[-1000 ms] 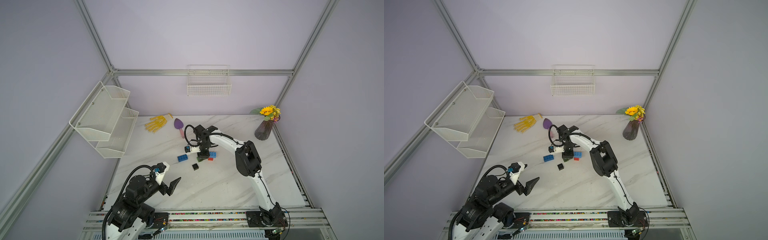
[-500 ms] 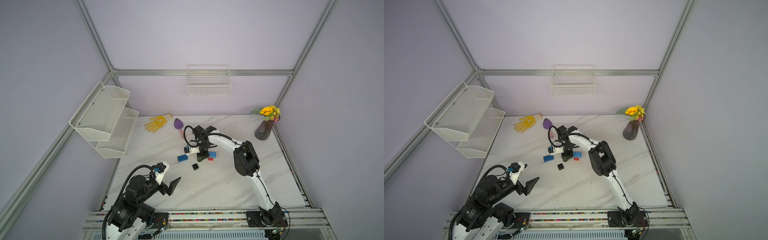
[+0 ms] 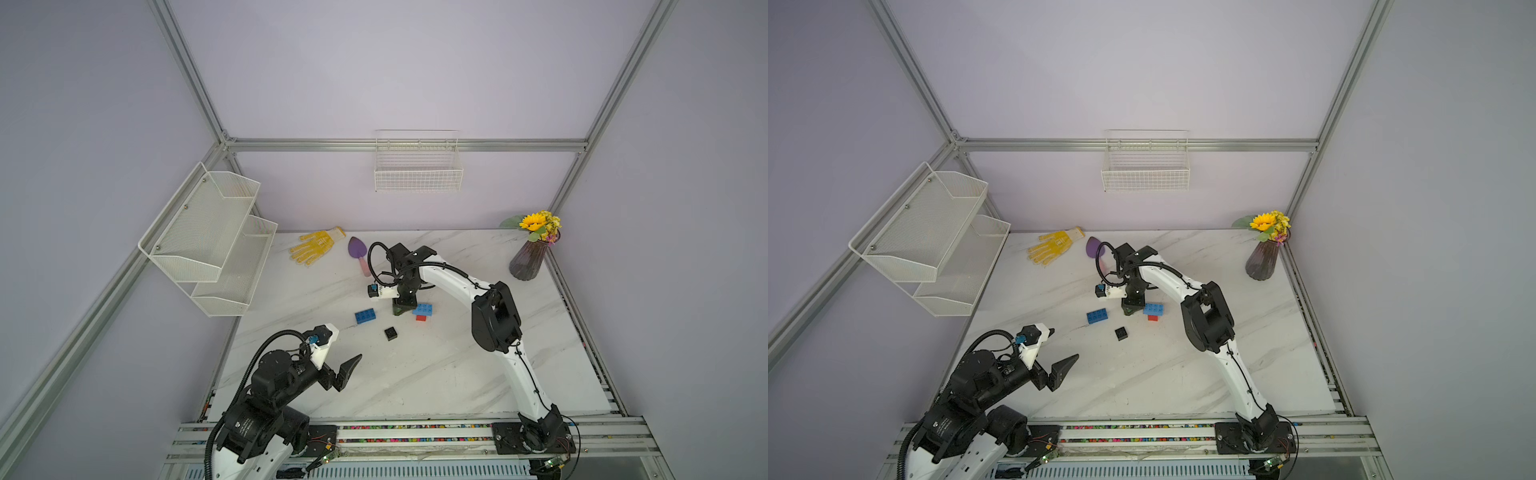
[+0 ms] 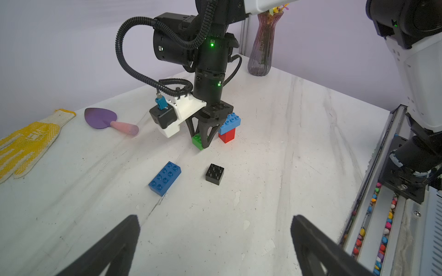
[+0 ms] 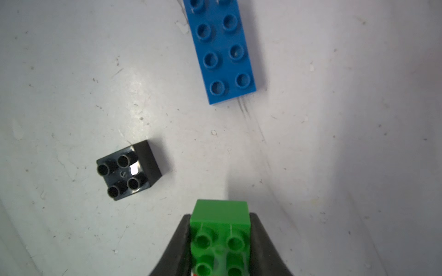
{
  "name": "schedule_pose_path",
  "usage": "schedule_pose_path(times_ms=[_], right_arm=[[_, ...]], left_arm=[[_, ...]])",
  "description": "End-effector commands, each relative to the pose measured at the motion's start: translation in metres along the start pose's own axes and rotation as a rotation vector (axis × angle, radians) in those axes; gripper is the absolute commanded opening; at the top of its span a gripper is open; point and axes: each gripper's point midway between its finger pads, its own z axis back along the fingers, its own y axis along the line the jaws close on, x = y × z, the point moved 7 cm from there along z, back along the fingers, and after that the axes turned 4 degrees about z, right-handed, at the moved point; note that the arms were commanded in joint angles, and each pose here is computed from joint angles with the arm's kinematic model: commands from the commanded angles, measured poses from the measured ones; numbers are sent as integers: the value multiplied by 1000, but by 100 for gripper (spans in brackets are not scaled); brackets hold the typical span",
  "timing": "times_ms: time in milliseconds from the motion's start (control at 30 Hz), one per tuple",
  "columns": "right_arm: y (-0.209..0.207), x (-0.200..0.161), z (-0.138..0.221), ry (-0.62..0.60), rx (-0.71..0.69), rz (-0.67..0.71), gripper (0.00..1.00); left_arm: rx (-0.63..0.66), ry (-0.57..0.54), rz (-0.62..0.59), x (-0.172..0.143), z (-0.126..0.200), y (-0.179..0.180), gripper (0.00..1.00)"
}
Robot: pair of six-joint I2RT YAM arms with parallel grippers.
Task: Assemble the letter f with lego
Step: Pick up the lego brick from the center of the board, then assemble the lego brick with the lego brick.
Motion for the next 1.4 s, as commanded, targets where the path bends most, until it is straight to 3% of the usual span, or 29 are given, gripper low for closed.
schedule_pose_path(times_ms=[0, 400, 900, 1367], right_arm=[[1, -2, 43, -23, -57, -25, 9], [15, -21, 85, -2, -109, -78, 9], [28, -48, 78, 35, -66, -131, 6], [28, -63, 49, 38, -8, -126, 4]], left_arm=[[-15, -23, -30, 5, 0, -1, 100], [-29, -21, -33, 5, 0, -2, 100], [-39, -14, -30, 5, -2, -3, 100], [-37, -13, -26, 5, -2, -3, 100]])
